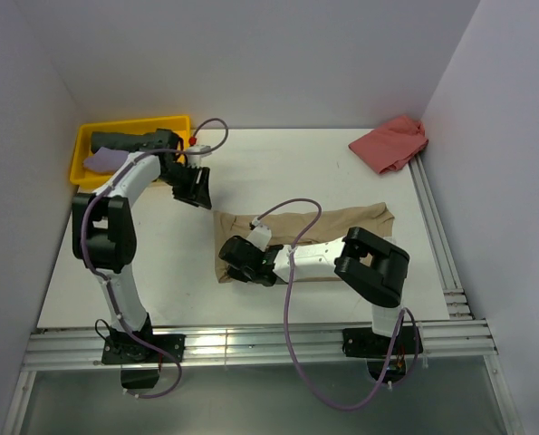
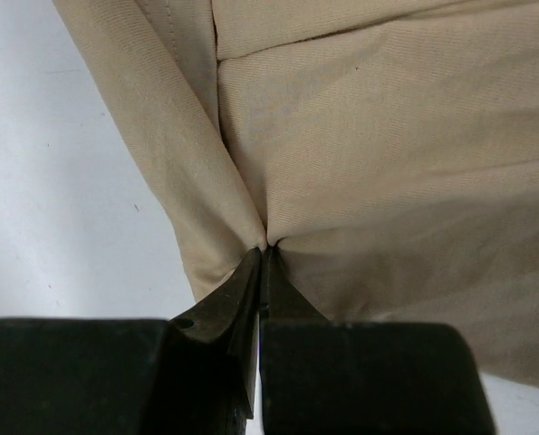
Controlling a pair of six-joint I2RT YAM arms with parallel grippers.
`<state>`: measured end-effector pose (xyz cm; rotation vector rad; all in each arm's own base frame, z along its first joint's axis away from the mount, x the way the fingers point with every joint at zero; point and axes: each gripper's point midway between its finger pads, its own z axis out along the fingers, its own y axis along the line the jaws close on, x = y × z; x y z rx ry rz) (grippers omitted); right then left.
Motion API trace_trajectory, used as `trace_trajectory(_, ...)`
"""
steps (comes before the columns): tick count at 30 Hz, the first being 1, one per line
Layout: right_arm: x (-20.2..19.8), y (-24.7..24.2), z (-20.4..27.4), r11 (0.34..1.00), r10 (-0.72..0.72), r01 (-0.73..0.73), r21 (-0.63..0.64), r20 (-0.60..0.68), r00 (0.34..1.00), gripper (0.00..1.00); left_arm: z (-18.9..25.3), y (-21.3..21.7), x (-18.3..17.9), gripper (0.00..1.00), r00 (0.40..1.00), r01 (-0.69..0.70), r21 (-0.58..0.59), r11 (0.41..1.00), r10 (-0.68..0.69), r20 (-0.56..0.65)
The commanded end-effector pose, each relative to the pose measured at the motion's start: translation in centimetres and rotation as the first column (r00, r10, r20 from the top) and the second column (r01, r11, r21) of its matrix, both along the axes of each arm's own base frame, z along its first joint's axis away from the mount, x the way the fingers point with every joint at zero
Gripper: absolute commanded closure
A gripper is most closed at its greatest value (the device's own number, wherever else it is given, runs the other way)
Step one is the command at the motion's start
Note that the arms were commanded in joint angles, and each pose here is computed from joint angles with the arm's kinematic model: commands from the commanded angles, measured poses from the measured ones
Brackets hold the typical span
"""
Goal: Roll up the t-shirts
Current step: Roll the tshirt
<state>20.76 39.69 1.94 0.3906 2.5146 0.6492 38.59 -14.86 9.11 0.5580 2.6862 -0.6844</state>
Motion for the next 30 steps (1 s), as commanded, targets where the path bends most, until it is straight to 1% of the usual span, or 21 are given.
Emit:
trace_trajectory(1, -0.2, -0.7, -0.7, 0.998, -0.006, 0.006, -0.065, -0.006, 1.0, 1.0, 2.3, 0.0, -2.3, 0.43, 0.999, 0.05, -0.129, 0.99, -0.051, -0.003)
trace_trajectory(3, -0.3, -0.7, -0.7, 0.998, -0.004, 0.003, -0.062, -0.008, 1.0, 1.0, 1.6, 0.4, -2.8, 0.45, 0.999, 0.049, -0.143, 0.989, -0.052, -0.012)
trace_trajectory(6, -0.3, -0.7, -0.8, 0.998, -0.005, 0.004, -0.061, -0.011, 1.0, 1.0, -0.1, 0.2, -3.9, 0.46, 0.996, 0.057, -0.168, 0.984, -0.068, -0.058)
trace_trajectory(8, -0.3, -0.7, -0.9, 0.998, -0.007, 0.006, -0.064, -0.012, 1.0, 1.0, -1.2, -0.1, -4.4, 0.46, 0.993, 0.055, -0.19, 0.98, -0.074, -0.093)
trace_trajectory(14, -0.3, -0.9, -0.8, 0.998, -0.007, 0.007, -0.066, -0.012, 1.0, 1.0, -2.5, -1.0, -4.6, 0.43, 0.989, 0.051, -0.226, 0.973, -0.081, -0.126)
trace_trajectory(16, -0.3, -0.9, -0.9, 0.998, -0.005, 0.004, -0.068, -0.013, 1.0, 1.0, -2.6, -1.2, -4.3, 0.42, 0.99, 0.055, -0.225, 0.973, -0.082, -0.113)
trace_trajectory(18, -0.3, -0.8, -0.9, 0.998, -0.004, 0.003, -0.069, -0.015, 1.0, 1.0, -3.1, -1.5, -4.2, 0.42, 0.989, 0.052, -0.215, 0.975, -0.08, -0.125)
trace_trajectory(26, -0.3, -0.9, -0.6, 0.998, -0.008, 0.007, -0.07, -0.013, 1.0, 1.0, -4.6, -2.7, -3.3, 0.43, 0.987, 0.037, -0.201, 0.979, -0.068, -0.147)
trace_trajectory(30, -0.4, -1.1, -0.8, 0.997, -0.006, 0.005, -0.074, -0.015, 1.0, 1.0, -4.8, -3.2, -2.7, 0.43, 0.989, 0.037, -0.19, 0.981, -0.064, -0.136)
